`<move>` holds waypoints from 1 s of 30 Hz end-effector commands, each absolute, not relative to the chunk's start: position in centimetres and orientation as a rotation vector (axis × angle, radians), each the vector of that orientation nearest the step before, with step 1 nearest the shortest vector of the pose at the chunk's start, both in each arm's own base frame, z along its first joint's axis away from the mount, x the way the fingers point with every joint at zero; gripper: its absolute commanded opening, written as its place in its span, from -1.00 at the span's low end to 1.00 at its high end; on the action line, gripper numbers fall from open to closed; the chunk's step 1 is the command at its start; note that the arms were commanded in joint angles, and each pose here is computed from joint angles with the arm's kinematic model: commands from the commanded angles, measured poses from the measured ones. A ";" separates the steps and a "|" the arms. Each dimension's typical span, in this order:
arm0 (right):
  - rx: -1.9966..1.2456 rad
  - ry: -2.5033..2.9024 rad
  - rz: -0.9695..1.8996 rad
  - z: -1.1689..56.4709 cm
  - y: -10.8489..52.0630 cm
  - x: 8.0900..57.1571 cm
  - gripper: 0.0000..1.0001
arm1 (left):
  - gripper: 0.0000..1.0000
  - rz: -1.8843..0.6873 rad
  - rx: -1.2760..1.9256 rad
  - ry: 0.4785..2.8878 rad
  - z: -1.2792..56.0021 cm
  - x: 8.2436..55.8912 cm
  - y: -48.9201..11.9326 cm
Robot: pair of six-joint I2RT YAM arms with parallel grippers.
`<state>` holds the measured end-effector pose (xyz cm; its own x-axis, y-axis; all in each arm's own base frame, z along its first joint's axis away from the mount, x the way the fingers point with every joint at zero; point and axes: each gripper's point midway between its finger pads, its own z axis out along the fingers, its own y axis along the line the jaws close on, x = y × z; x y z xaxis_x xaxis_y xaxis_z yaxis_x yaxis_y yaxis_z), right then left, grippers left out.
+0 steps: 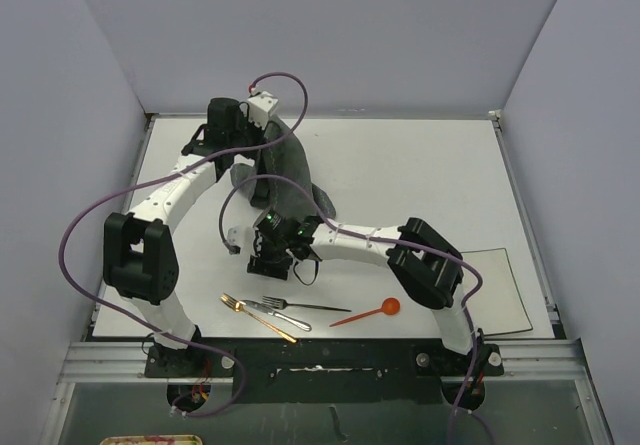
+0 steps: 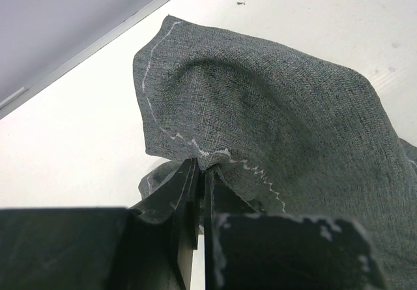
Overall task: Set the dinner table for one person
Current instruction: Flatten out the napkin at the center of the board.
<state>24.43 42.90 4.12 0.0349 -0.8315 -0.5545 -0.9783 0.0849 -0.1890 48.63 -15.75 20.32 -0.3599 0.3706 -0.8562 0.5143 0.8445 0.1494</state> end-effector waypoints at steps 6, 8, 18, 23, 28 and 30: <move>-1.803 1.822 0.440 4.3 44.5 22.7 0.16 | -1.00 -0.154 0.635 1.926 21.9 50.2 -15.7; -1.807 1.825 0.440 3.8 44.6 22.7 0.13 | -1.00 -0.153 0.638 1.925 21.9 50.2 -15.7; -1.825 1.827 0.436 2.6 45.0 23.0 0.08 | -1.00 -0.176 0.638 1.921 22.3 49.8 -15.9; -1.820 1.828 0.405 2.4 44.8 23.6 0.01 | -1.00 -0.176 0.645 1.927 21.8 49.8 -15.9; -1.787 1.836 0.353 2.8 44.1 24.9 0.00 | -1.00 -0.176 0.653 1.924 21.4 49.6 -15.9; -1.770 1.838 0.327 3.1 43.8 25.5 -0.01 | -1.00 -0.176 0.656 1.923 21.4 49.6 -16.0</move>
